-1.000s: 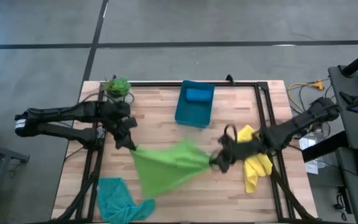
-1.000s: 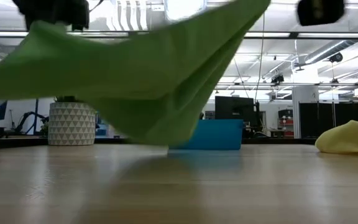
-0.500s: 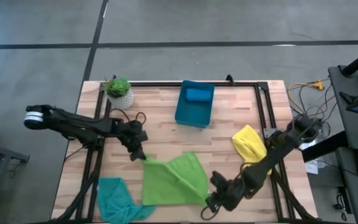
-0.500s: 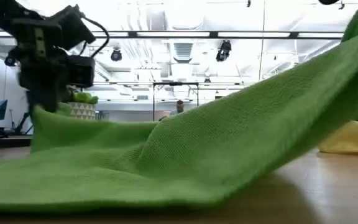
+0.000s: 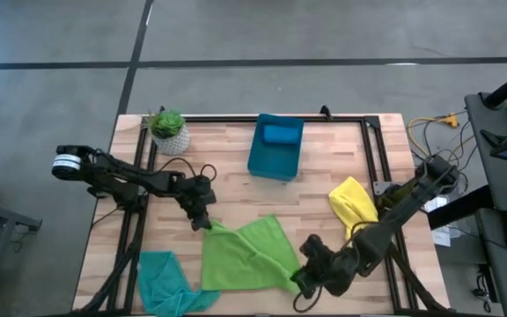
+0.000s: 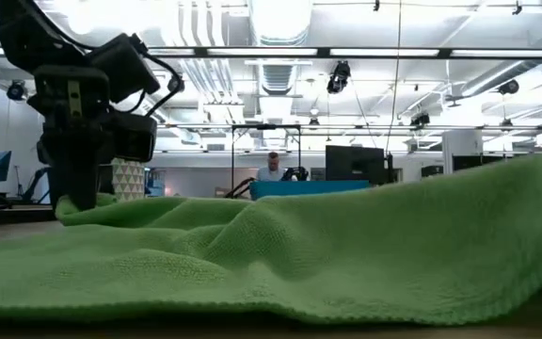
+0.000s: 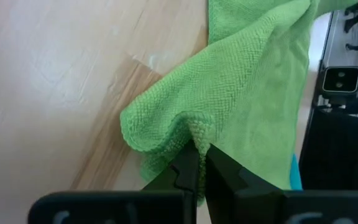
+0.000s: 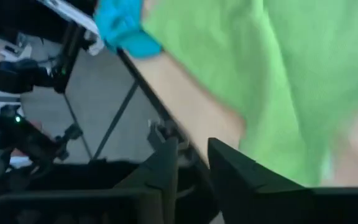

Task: Fold microfiber towels
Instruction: Fold the green microfiber cloth

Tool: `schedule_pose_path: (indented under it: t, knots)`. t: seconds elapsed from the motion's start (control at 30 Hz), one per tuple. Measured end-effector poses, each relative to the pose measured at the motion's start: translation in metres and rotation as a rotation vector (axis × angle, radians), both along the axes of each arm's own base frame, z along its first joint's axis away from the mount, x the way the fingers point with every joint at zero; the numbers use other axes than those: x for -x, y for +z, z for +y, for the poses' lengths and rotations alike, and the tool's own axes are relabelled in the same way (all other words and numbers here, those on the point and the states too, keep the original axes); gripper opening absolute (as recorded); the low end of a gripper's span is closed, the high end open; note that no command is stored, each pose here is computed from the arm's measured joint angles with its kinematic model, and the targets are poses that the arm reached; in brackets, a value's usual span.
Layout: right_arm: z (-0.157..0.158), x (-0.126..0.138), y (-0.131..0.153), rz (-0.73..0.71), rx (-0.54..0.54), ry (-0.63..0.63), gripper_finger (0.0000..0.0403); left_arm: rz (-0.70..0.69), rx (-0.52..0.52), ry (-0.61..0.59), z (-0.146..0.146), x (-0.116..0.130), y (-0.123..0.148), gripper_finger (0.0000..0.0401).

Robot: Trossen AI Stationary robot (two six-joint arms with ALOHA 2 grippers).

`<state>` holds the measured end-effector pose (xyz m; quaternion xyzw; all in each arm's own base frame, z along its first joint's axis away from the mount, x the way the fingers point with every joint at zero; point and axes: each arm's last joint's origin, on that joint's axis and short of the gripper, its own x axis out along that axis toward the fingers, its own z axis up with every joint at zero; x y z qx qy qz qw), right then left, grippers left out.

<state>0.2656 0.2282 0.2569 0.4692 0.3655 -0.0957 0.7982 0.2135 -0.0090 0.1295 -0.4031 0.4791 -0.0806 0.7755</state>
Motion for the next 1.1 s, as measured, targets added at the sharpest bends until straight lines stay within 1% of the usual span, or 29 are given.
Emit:
schedule_pose_path:
  t: [0.07,0.13,0.17,0.23,0.3,0.37,0.43,0.5,0.6,0.73,0.87,0.93,1.0,1.1]
  knots:
    - [-0.011,-0.006,0.001,-0.038,0.111,-0.007,0.011,-0.006,-0.01,-0.008,0.0,0.0,0.0,0.0]
    - [-0.029,-0.015,-0.006,-0.007,0.234,-0.008,0.0116,-0.011,-0.02,-0.01,0.0,0.0,-0.001,0.0]
    - [-0.04,-0.022,-0.011,0.021,0.263,-0.009,0.0115,-0.012,-0.021,-0.009,0.0,0.0,0.0,0.0]
    - [-0.064,-0.034,-0.025,0.099,0.306,0.026,0.01,-0.013,-0.022,-0.009,0.0,0.0,0.0,0.0]
    - [-0.088,-0.049,-0.039,0.138,0.341,0.046,0.0074,-0.012,-0.023,-0.008,0.001,0.0,-0.001,0.0]
    - [-0.112,-0.057,-0.052,0.194,0.381,0.031,0.0043,-0.011,-0.024,-0.007,0.001,0.001,-0.001,0.0]
    - [-0.133,-0.066,-0.062,0.218,0.38,0.033,0.0018,-0.012,-0.025,-0.006,0.001,0.001,-0.001,0.0]
    - [-0.151,-0.071,-0.073,0.235,0.342,0.079,0.0013,-0.012,-0.025,-0.006,0.001,0.001,-0.001,0.0]
    - [-0.166,-0.082,-0.086,0.2,0.279,0.137,0.001,-0.011,-0.03,-0.001,0.001,0.001,-0.001,0.0]
    - [-0.172,-0.091,-0.101,0.225,0.247,0.198,0.0009,-0.01,-0.044,0.01,0.001,0.0,-0.001,0.0]
    - [-0.171,-0.103,-0.114,0.249,0.229,0.243,0.0009,-0.006,-0.047,0.016,0.001,0.001,-0.001,0.0]
    - [-0.169,-0.108,-0.121,0.272,0.23,0.247,0.0009,-0.005,-0.056,0.024,0.002,0.001,-0.002,0.0]
    - [-0.169,-0.109,-0.127,0.333,0.234,0.228,0.0008,-0.006,-0.061,0.028,0.002,0.001,-0.002,0.0]
    - [-0.171,-0.109,-0.127,0.411,0.282,0.185,0.0008,-0.005,-0.063,0.029,0.002,0.001,-0.002,0.0]
